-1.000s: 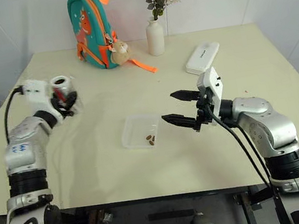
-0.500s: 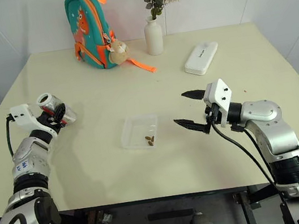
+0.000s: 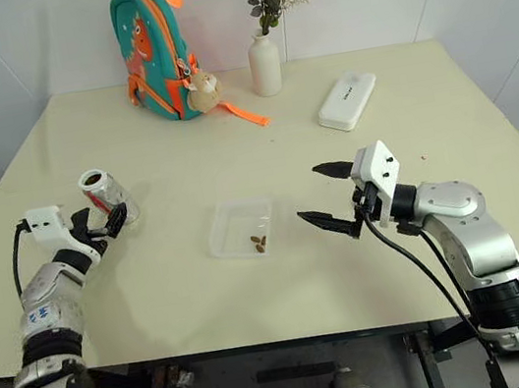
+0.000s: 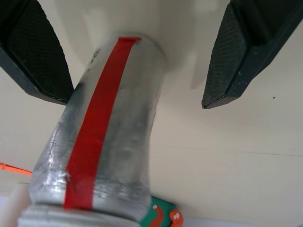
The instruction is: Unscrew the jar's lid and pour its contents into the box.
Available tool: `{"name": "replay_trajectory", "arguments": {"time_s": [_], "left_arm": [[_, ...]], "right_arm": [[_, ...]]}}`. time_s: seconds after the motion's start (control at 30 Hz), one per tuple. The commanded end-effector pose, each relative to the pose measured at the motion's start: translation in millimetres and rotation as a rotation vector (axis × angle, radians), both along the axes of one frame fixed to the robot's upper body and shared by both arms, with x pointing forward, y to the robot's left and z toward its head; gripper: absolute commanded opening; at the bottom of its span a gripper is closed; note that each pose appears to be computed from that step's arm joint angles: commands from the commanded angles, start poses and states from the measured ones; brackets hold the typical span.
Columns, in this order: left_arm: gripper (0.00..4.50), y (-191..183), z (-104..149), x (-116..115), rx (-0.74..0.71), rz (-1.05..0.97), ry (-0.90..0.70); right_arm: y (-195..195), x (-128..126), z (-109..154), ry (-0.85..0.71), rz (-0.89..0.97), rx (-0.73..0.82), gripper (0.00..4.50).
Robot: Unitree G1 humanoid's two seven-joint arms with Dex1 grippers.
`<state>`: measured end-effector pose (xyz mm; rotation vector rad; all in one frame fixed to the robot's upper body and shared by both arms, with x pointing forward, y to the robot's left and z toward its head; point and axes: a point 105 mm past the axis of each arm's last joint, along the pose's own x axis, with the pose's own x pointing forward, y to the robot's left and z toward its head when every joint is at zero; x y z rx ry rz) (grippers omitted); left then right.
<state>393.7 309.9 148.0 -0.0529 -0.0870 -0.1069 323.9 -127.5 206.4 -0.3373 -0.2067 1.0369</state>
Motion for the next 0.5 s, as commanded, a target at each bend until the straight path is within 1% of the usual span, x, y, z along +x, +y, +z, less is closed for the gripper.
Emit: {"name": "replay_trajectory", "arguments": {"time_s": [0.03,0.07,0.1,0.17,0.23,0.3,0.33,0.43,0.5], "left_arm": [[4.48,9,21,-23,0.036,0.026,-0.045],[4.48,10,21,-28,0.034,0.034,-0.041],[4.48,10,22,-39,0.081,0.026,-0.037],[4.48,5,26,-67,0.209,-0.026,-0.018],[4.48,-4,27,-86,0.301,-0.095,0.004],[4.48,-16,37,-102,0.433,-0.198,-0.02],[4.48,-24,44,-108,0.512,-0.266,-0.04],[4.48,-40,60,-115,0.657,-0.415,-0.082],[4.48,-51,67,-122,0.685,-0.572,-0.093]], "right_arm": [[2,-9,5,-0.026,0.01,0.025,4.5],[1,-10,4,-0.024,0.009,0.025,4.5],[1,-11,3,-0.017,0.006,0.025,4.5],[-2,-13,0,0.004,0.002,0.027,4.5],[-3,-13,-1,0.005,-0.002,0.027,4.5],[-4,-12,1,0.0,0.0,0.021,4.5],[-3,-11,3,0.002,0.009,0.018,4.5],[-3,-7,8,0.003,0.041,-0.004,4.5],[0,-5,11,0.012,0.09,-0.037,4.5]]}}
